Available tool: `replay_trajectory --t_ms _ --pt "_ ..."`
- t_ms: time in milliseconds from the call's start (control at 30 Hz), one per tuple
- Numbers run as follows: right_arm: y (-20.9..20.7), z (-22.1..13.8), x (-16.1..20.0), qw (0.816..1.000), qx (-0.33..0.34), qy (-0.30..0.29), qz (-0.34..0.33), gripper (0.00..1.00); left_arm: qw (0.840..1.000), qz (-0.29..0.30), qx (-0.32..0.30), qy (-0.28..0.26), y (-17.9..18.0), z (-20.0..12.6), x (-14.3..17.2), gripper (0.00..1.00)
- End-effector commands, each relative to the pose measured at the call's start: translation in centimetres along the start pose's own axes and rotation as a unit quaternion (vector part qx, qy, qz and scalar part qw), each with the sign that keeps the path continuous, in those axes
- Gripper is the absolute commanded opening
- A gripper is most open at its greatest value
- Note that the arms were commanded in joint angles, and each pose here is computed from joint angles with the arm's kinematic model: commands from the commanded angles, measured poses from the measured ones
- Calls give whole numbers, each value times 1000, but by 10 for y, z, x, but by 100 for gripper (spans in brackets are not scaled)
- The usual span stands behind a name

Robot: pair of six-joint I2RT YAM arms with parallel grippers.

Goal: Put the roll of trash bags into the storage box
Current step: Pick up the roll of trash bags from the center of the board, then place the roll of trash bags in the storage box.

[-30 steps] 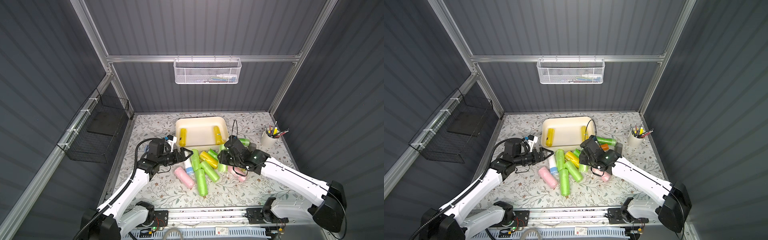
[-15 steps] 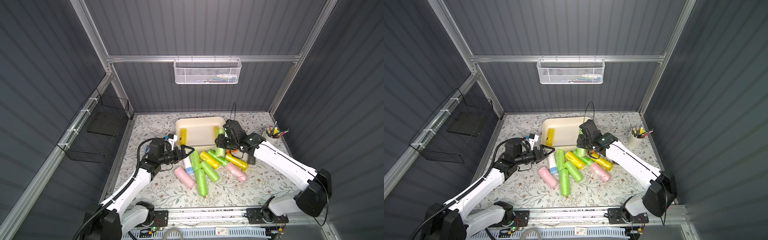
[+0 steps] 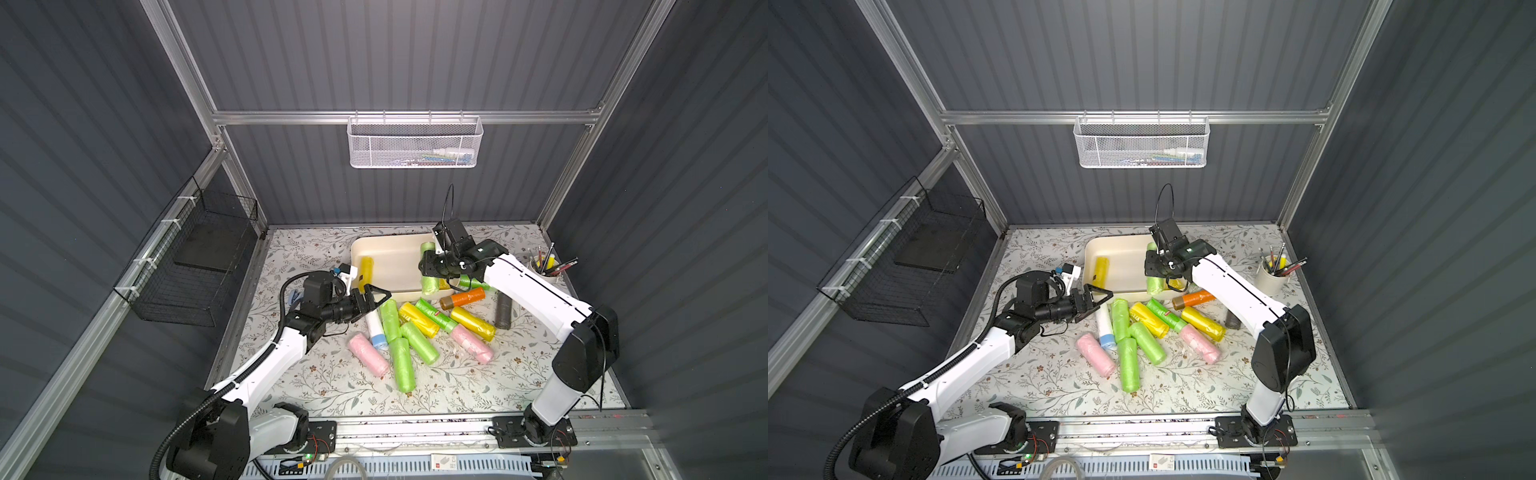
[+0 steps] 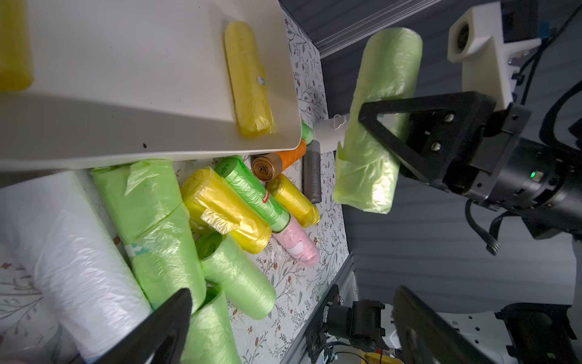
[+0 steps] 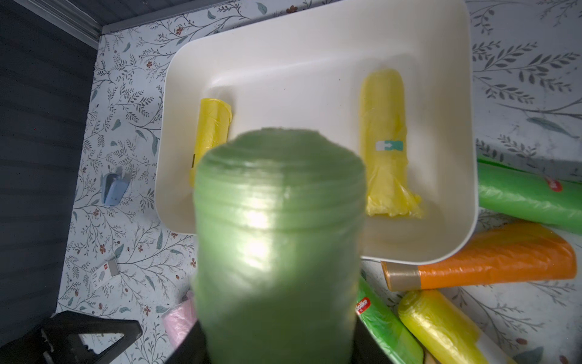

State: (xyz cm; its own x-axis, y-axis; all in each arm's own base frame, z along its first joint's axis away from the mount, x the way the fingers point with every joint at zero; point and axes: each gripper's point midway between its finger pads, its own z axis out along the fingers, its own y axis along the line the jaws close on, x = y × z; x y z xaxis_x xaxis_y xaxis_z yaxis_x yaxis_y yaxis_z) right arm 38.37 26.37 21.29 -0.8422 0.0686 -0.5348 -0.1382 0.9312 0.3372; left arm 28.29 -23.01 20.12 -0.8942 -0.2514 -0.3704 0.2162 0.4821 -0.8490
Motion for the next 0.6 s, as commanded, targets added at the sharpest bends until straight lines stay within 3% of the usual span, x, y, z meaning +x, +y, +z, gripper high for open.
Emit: replay_trajectory --t_ms 0,400,567 --pt "11 -12 -17 1000 -22 -14 -17 45 1000 22 -16 -14 -7 -1 -14 100" --pt "-2 3 -54 997 20 -59 -47 46 982 117 -99 -105 -1 -18 -54 100" --pt "-7 14 -64 995 42 -66 -56 46 985 109 -94 -97 -1 -13 -54 100"
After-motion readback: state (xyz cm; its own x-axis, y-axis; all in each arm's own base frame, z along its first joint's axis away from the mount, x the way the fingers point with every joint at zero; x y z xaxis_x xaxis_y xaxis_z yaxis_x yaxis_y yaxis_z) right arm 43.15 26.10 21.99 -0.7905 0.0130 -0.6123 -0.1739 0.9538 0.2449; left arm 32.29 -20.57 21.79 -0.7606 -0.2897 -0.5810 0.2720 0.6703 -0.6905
